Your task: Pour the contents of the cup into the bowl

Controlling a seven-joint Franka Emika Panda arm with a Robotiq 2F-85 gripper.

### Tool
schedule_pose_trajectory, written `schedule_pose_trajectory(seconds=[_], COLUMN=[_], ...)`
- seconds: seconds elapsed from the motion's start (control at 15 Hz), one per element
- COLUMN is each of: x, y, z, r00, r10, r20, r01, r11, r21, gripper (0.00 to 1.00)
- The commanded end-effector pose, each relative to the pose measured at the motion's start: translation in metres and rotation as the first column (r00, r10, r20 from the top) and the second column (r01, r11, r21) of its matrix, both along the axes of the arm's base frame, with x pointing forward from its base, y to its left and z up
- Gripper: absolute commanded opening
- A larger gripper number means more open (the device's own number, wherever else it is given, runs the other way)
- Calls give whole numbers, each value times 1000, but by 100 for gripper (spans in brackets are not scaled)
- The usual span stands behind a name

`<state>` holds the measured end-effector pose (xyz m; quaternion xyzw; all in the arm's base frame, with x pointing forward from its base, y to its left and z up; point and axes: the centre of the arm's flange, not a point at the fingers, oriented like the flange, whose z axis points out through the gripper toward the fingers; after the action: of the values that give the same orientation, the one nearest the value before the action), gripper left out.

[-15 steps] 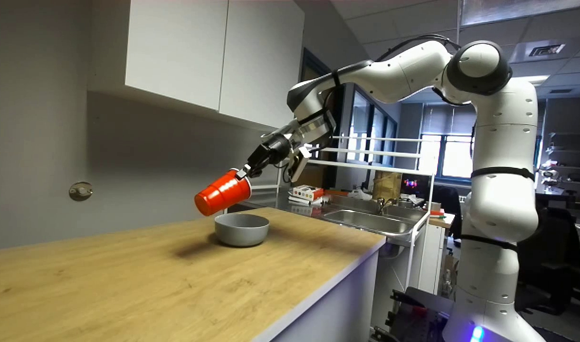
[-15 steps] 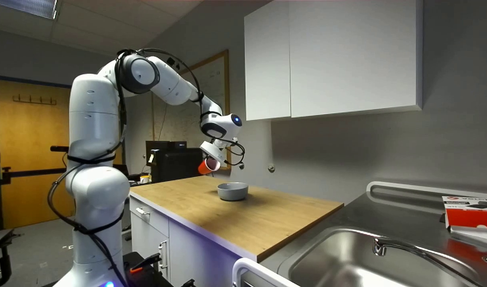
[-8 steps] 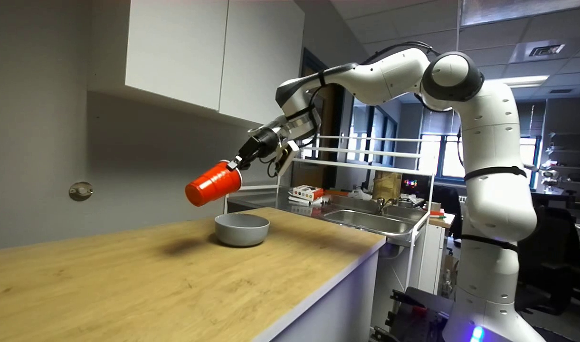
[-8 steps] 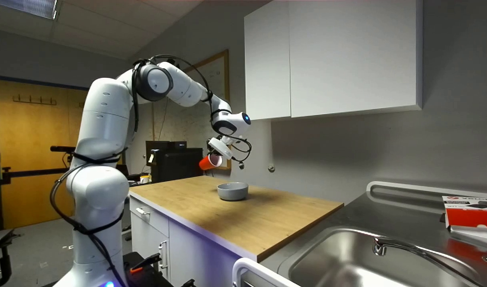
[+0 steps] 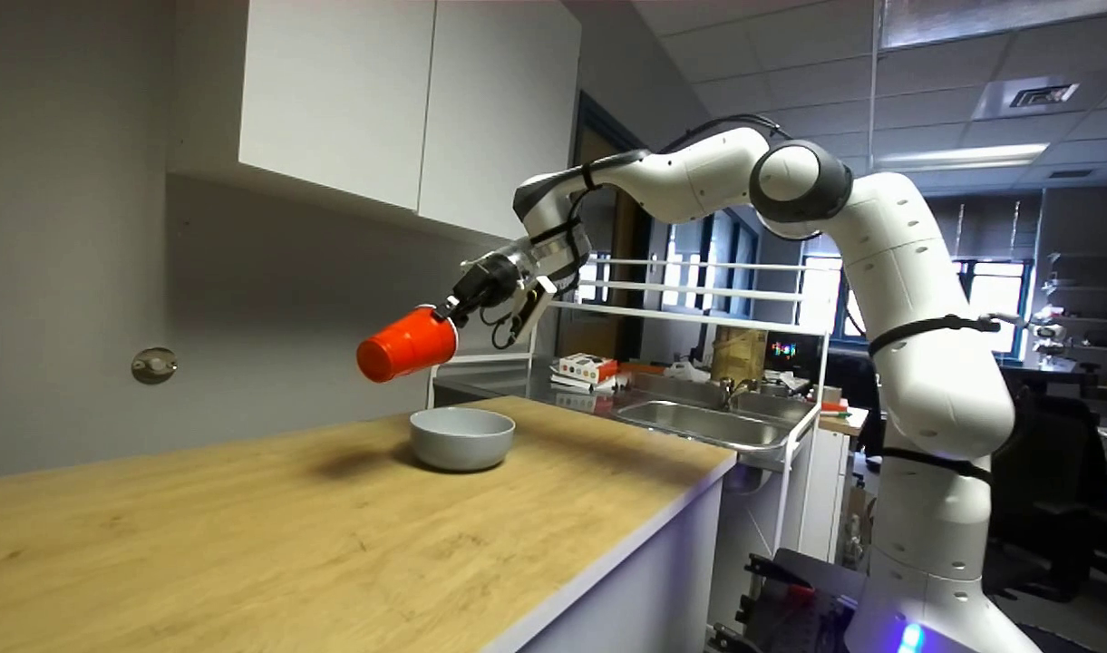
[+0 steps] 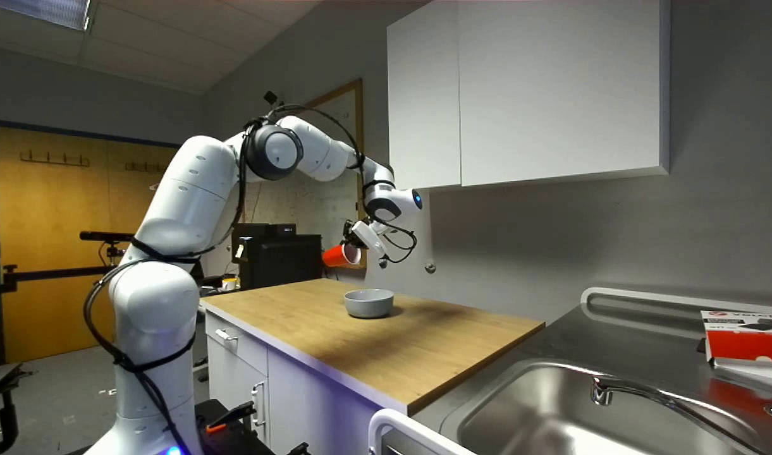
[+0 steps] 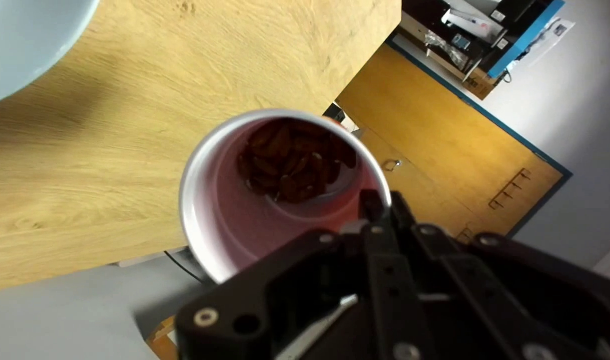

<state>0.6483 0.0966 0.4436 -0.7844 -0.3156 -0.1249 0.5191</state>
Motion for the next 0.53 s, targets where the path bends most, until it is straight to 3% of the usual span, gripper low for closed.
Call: schedule_pose_trajectory(seconds=[0.0, 0.47], x=[26, 28], y=[-22, -50], z=[-10, -41], r00=[999, 994], r10=[12, 6], r20=[-37, -106], r01=[-8, 34], r11=[994, 929], r21=[111, 370], gripper=[1, 1])
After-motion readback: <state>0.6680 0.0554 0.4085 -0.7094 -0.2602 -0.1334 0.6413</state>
